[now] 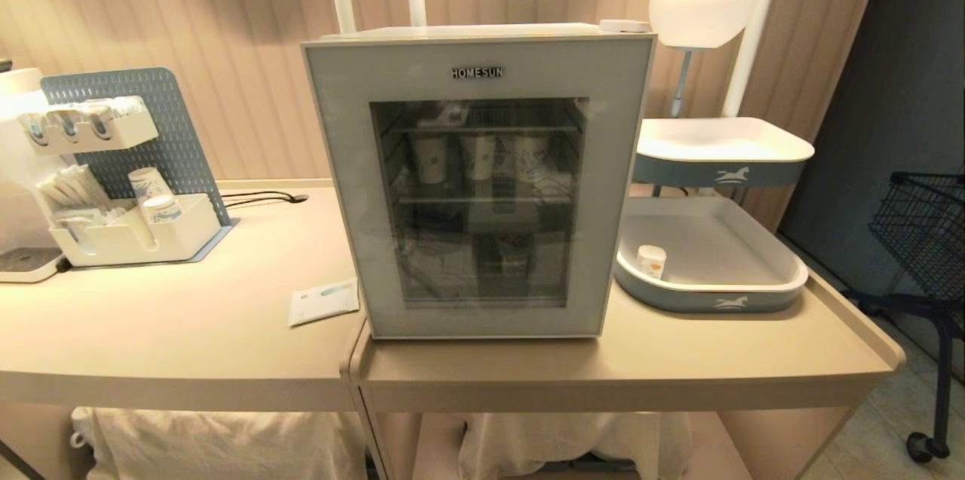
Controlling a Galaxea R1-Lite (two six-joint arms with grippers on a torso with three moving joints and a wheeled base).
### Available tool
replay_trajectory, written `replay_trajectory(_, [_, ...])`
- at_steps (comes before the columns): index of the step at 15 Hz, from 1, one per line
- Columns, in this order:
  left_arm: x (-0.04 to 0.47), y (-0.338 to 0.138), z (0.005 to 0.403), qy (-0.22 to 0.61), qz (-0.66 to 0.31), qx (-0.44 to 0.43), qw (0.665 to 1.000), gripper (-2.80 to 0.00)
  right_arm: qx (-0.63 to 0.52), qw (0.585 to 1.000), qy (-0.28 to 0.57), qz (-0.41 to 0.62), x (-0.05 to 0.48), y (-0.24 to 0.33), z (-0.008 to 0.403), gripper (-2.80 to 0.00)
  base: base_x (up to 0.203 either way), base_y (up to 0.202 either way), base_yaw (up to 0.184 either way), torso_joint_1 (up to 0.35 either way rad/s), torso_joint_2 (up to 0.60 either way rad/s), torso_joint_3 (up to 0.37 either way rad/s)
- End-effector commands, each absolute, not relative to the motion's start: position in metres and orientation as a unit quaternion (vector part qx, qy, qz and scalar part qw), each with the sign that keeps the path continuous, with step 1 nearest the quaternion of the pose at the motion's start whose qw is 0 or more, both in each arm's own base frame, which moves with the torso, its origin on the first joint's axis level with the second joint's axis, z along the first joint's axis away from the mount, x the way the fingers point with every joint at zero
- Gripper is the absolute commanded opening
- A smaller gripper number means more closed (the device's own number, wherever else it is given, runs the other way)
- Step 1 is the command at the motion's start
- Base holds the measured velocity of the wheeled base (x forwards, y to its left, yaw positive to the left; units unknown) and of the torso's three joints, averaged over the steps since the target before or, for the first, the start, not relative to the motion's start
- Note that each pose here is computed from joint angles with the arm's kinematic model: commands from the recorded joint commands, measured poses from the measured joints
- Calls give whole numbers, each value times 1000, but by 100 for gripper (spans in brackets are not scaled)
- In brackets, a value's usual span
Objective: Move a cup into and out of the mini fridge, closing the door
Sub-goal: Open the freezer door
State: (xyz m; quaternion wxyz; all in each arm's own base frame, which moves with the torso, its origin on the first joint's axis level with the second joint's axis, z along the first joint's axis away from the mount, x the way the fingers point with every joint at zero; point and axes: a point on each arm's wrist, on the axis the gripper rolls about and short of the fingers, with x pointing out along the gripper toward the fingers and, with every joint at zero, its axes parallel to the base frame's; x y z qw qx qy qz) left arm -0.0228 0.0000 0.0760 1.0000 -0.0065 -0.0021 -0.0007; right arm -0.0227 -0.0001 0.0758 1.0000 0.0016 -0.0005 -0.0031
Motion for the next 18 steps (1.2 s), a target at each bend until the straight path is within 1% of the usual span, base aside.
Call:
replay_trajectory(1, [-23, 0, 76, -2, -1, -7, 1000, -280, 2, 1000, 0, -3, -23, 0, 76, -280, 0, 0, 0, 0, 0, 0])
replay_trajectory(17, [-23, 0, 76, -2, -1, -7, 1000, -280, 2, 1000, 0, -3, -23, 0, 76, -280, 0, 0, 0, 0, 0, 0])
replay_trajectory(18, [-23, 0, 76, -2, -1, -7, 1000, -280, 2, 1000, -1, -3, -23, 0, 76, -280, -4, 88, 9, 0, 5, 7])
